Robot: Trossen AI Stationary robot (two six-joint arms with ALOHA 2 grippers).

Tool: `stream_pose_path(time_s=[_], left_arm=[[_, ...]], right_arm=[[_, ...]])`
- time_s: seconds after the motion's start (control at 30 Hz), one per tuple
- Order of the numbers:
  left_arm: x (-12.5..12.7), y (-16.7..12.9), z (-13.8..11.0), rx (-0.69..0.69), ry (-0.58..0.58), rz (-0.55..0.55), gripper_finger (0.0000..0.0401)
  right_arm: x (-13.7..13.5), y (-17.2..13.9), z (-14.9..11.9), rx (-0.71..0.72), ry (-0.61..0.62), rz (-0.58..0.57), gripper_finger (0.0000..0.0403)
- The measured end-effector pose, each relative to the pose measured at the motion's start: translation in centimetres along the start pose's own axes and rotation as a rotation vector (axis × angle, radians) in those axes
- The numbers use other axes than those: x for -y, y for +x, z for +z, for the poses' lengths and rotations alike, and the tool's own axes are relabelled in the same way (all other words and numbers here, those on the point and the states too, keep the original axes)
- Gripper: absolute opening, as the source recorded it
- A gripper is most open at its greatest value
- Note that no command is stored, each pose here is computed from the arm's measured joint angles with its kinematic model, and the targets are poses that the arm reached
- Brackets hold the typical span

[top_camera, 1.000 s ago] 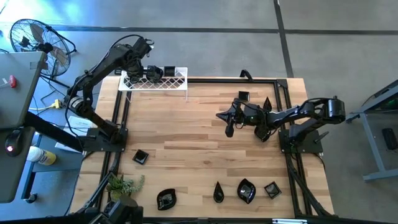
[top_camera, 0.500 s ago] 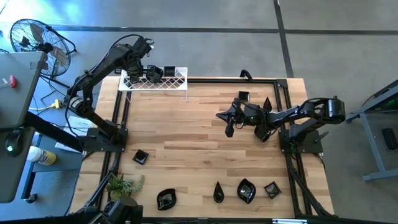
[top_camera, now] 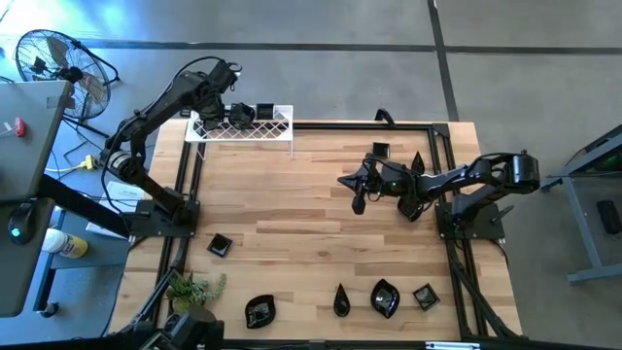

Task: Pick & Place Mini shaped plates
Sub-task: Stack the middle drop-shaped plate on top of the drop-shaped plates on the shelf

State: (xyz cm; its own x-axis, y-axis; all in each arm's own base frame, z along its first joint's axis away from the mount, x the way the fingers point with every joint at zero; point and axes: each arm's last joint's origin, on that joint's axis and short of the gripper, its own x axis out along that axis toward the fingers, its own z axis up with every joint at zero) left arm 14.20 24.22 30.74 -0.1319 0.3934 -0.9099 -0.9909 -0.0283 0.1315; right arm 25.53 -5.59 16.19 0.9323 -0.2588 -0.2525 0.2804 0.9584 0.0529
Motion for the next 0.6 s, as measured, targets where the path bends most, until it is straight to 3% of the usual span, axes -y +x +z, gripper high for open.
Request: stream_pose_path(time_s=[0.6], left_arm=[[0.07, -0.66, 0.27, 0.0, 0.088, -0.055, 0.0]], right_arm=[[-0.01, 0.0, 0.0, 0.0, 0.0, 0.0, 0.0006]])
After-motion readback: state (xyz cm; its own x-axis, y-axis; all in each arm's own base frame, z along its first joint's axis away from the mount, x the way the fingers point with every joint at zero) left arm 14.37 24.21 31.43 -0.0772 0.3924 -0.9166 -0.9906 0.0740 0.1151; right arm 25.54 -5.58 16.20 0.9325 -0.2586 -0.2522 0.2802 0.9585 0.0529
